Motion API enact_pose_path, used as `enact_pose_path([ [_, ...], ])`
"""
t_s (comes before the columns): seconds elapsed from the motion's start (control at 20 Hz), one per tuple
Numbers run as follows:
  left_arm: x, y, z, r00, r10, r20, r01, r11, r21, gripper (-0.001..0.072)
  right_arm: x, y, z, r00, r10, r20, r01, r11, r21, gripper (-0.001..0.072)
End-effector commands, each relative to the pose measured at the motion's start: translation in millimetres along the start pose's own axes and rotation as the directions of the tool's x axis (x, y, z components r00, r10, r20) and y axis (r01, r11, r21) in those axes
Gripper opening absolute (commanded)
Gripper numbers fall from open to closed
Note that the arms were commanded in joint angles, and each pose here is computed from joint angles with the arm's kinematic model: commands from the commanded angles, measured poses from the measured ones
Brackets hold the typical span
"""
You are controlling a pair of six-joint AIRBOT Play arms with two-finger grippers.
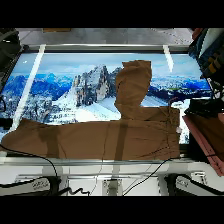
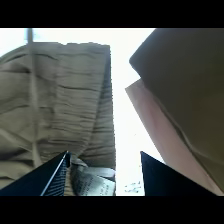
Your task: Fold the clothes and pants, and hang the long-sleeved shirts on hangers.
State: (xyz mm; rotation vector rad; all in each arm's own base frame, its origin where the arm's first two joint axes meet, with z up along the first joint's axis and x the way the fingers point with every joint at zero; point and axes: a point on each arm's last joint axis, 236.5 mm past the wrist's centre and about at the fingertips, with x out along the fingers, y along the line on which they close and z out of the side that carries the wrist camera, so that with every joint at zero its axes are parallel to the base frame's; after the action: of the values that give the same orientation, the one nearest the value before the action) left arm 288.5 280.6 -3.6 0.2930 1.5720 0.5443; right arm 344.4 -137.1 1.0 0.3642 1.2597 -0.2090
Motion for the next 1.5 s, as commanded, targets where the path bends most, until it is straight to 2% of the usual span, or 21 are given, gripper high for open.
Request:
enact_pose_path([
  [0.0, -16.4, -20.3, 36.9, 0.991, -0.033, 0.127, 0.032, 0.999, 0.009, 0.0697, 14.4, 6.3, -30.4, 0.939, 0.315, -0.141, -0.302, 0.948, 0.103, 0.0490],
  [0.05, -20.9, -26.5, 44.9, 0.988, -0.033, 0.152, 0.029, 0.999, 0.027, 0.0699, 20.3, 9.4, -38.2, 0.913, 0.373, -0.164, -0.354, 0.926, 0.133, 0.0539],
  [0.1, -25.9, -33.9, 52.1, 0.984, -0.035, 0.175, 0.028, 0.998, 0.047, 0.0700, 30.9, 8.9, -43.6, 0.904, 0.389, -0.178, -0.363, 0.918, 0.161, 0.0667],
  [0.15, -32.3, -43.5, 60.5, 0.979, -0.039, 0.202, 0.025, 0.997, 0.073, 0.0701, 41.7, 8.7, -47.3, 0.902, 0.389, -0.189, -0.359, 0.917, 0.174, 0.0701],
  [0.3, -54.3, -79.8, 86.2, 0.954, -0.077, 0.291, 0.035, 0.989, 0.145, 0.0702, 77.4, 12.3, -53.2, 0.907, 0.369, -0.202, -0.335, 0.924, 0.185, 0.0701],
  [0.45, -81.8, -136.3, 111.0, 0.895, -0.220, 0.388, 0.161, 0.971, 0.179, 0.0702, 101.1, 14.1, -44.5, 0.925, 0.337, -0.176, -0.309, 0.936, 0.171, 0.0699],
  [0.6, -112.3, -184.1, 127.9, 0.808, -0.371, 0.458, 0.323, 0.929, 0.182, 0.0702, 113.0, 11.9, -30.4, 0.942, 0.313, -0.121, -0.291, 0.941, 0.171, 0.0676],
  [0.65, -121.5, -197.0, 131.6, 0.779, -0.409, 0.474, 0.367, 0.912, 0.184, 0.0701, 116.0, 14.0, -28.9, 0.939, 0.325, -0.115, -0.302, 0.935, 0.185, 0.0641],
  [0.75, -135.3, -216.5, 135.1, 0.741, -0.458, 0.490, 0.416, 0.887, 0.200, 0.0702, 122.6, 26.7, -32.7, 0.911, 0.391, -0.129, -0.363, 0.911, 0.195, 0.0632],
  [0.85, -146.8, -233.9, 135.3, 0.716, -0.493, 0.495, 0.441, 0.868, 0.227, 0.0701, 122.6, 51.7, -36.5, 0.849, 0.509, -0.141, -0.482, 0.856, 0.188, 0.0580],
  [0.95, -159.9, -253.7, 134.5, 0.679, -0.542, 0.495, 0.491, 0.837, 0.242, 0.0701, 121.5, 63.6, -33.7, 0.815, 0.565, -0.127, -0.543, 0.822, 0.171, 0.0540],
  [1.0, -167.7, -265.6, 133.3, 0.655, -0.575, 0.491, 0.529, 0.812, 0.246, 0.0701, 121.8, 63.0, -32.6, 0.818, 0.562, -0.122, -0.545, 0.825, 0.148, 0.0448],
  [1.05, -175.1, -277.9, 131.4, 0.630, -0.608, 0.483, 0.567, 0.785, 0.249, 0.0701, 122.1, 62.3, -31.8, 0.820, 0.560, -0.119, -0.547, 0.828, 0.125, 0.0313],
  [1.15, -191.5, -312.2, 125.3, 0.565, -0.693, 0.449, 0.662, 0.705, 0.254, 0.0701, 123.0, 61.3, -30.4, 0.824, 0.556, -0.114, -0.547, 0.831, 0.101, 0.0093],
  [1.2, -200.3, -333.8, 120.5, 0.527, -0.738, 0.421, 0.699, 0.659, 0.278, 0.0701, 123.1, 61.1, -30.3, 0.824, 0.555, -0.113, -0.546, 0.832, 0.100, 0.0030],
  [1.3, -214.3, -378.3, 110.7, 0.466, -0.806, 0.366, 0.744, 0.580, 0.331, 0.0700, 123.2, 61.2, -30.4, 0.824, 0.555, -0.114, -0.546, 0.832, 0.100, 0.0032],
  [1.45, -233.4, -435.5, 117.4, 0.384, -0.845, 0.373, 0.785, 0.511, 0.350, 0.0702, 123.2, 61.0, -30.8, 0.824, 0.554, -0.115, -0.546, 0.832, 0.099, 0.0032],
])
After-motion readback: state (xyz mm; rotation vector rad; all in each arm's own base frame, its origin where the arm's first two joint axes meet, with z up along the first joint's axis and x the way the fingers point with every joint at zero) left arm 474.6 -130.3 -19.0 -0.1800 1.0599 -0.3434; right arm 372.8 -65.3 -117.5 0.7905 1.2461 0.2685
